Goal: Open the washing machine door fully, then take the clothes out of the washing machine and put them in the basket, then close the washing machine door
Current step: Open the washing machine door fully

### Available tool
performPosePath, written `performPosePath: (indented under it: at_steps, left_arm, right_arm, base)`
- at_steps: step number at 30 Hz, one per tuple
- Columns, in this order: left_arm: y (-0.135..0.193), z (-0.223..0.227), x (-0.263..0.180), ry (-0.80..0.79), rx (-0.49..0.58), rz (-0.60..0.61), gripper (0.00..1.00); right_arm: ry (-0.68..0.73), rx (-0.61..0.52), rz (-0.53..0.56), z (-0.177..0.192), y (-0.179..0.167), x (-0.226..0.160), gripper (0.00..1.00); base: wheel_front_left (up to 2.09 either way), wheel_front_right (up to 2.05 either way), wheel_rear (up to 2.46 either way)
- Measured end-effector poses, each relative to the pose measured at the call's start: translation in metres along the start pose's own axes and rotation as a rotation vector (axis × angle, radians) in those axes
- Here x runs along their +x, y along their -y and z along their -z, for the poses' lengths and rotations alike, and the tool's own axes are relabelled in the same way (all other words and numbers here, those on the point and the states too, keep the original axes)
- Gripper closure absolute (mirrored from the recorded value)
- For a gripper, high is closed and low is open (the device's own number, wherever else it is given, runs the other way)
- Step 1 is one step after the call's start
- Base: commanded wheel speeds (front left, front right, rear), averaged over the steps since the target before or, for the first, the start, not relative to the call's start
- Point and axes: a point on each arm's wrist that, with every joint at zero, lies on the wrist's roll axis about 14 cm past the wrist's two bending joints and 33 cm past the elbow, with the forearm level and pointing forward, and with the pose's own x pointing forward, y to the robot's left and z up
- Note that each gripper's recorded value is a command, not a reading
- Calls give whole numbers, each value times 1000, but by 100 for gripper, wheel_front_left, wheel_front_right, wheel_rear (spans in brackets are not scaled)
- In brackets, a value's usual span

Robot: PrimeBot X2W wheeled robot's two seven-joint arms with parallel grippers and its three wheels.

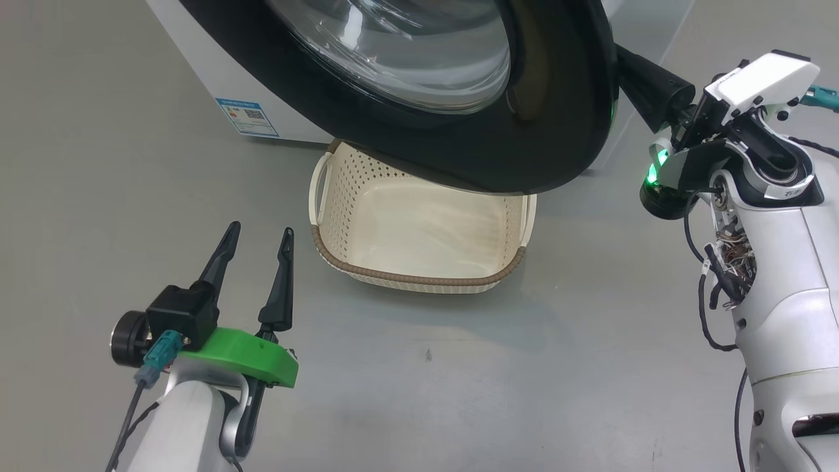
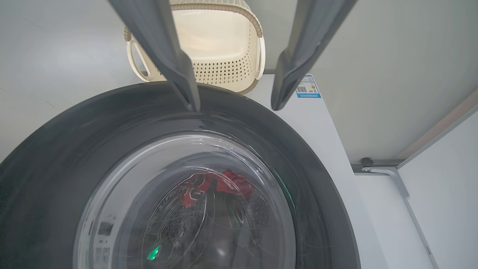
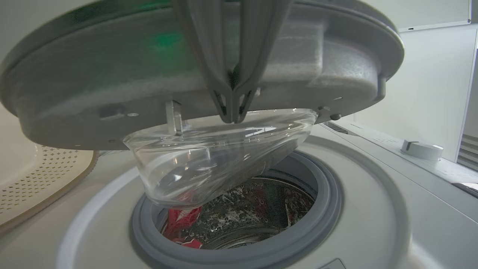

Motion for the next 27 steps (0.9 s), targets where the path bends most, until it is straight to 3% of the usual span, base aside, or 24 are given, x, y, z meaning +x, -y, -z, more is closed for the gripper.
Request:
performPosePath:
  at_steps: [14, 27]
  left_arm:
    - [0, -5, 3, 13, 11, -1, 0]
    - [5, -20, -4, 52, 10, 8, 0]
  right_arm:
    - [-145, -28, 42, 28, 16, -4, 100]
    - [-295, -31, 50, 80, 25, -24, 100]
  base:
    - [0, 0, 0]
    - [0, 0, 0]
